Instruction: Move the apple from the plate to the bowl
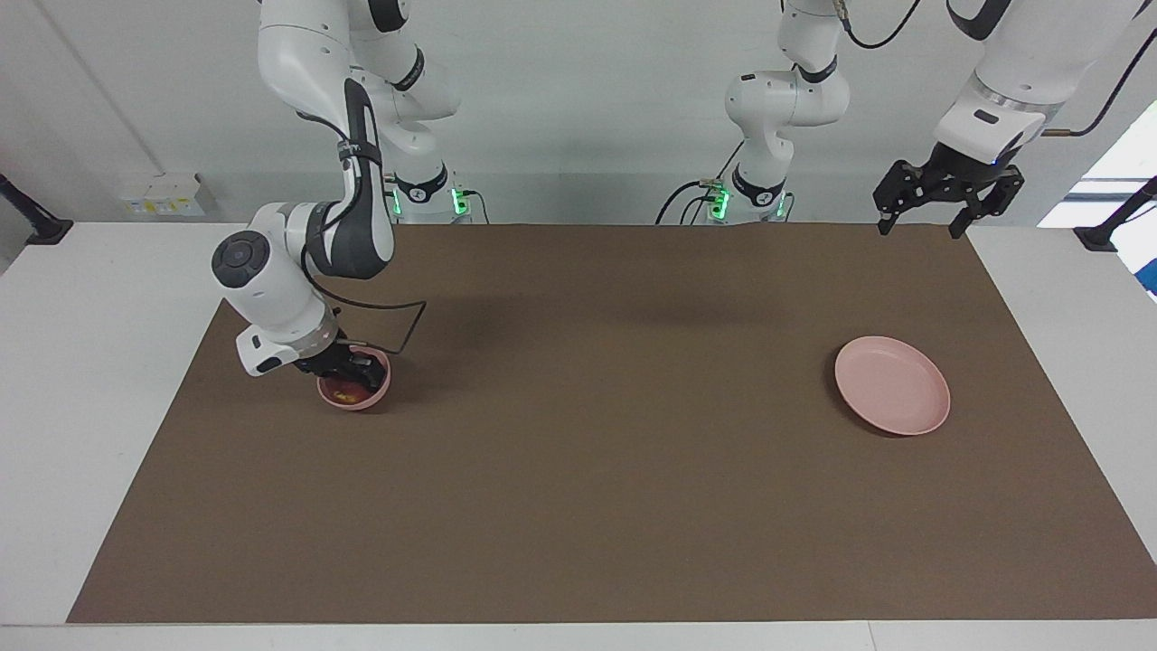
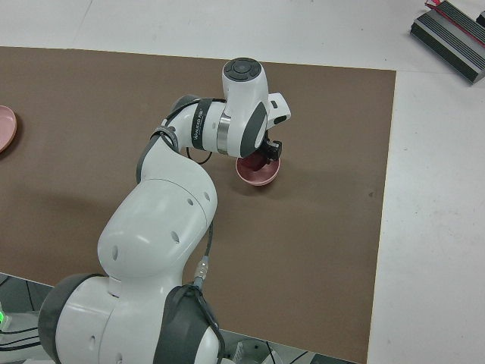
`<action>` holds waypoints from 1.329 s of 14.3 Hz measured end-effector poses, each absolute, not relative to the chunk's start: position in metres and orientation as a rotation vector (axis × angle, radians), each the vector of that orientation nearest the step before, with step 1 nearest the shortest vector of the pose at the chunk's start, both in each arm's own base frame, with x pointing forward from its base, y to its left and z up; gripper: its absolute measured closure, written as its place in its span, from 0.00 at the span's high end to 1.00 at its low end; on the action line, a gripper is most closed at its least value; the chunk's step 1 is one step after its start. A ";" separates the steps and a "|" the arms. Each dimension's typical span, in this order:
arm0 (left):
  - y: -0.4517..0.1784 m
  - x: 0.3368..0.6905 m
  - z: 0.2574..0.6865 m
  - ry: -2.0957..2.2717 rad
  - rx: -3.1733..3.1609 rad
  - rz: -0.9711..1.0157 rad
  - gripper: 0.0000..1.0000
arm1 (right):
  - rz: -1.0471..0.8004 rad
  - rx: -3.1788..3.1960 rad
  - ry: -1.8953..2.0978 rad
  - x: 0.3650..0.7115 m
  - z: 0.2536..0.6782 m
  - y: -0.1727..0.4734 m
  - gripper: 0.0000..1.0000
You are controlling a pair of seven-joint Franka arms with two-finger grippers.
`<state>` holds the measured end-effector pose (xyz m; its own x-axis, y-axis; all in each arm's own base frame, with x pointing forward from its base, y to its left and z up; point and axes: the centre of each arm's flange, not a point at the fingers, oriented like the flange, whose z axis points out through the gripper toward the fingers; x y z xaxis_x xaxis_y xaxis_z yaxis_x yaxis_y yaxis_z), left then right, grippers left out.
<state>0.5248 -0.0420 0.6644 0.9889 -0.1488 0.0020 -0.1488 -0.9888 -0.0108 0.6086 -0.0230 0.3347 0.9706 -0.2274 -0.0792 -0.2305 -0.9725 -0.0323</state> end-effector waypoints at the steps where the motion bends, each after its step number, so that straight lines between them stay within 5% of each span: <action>1: -0.041 0.525 0.664 0.231 -3.123 -0.003 1.00 | 0.109 -3.078 0.358 0.609 0.333 -0.023 0.78; 19: -0.033 0.524 0.662 0.209 -3.125 0.028 1.00 | 0.189 -3.077 0.353 0.600 0.321 -0.022 0.78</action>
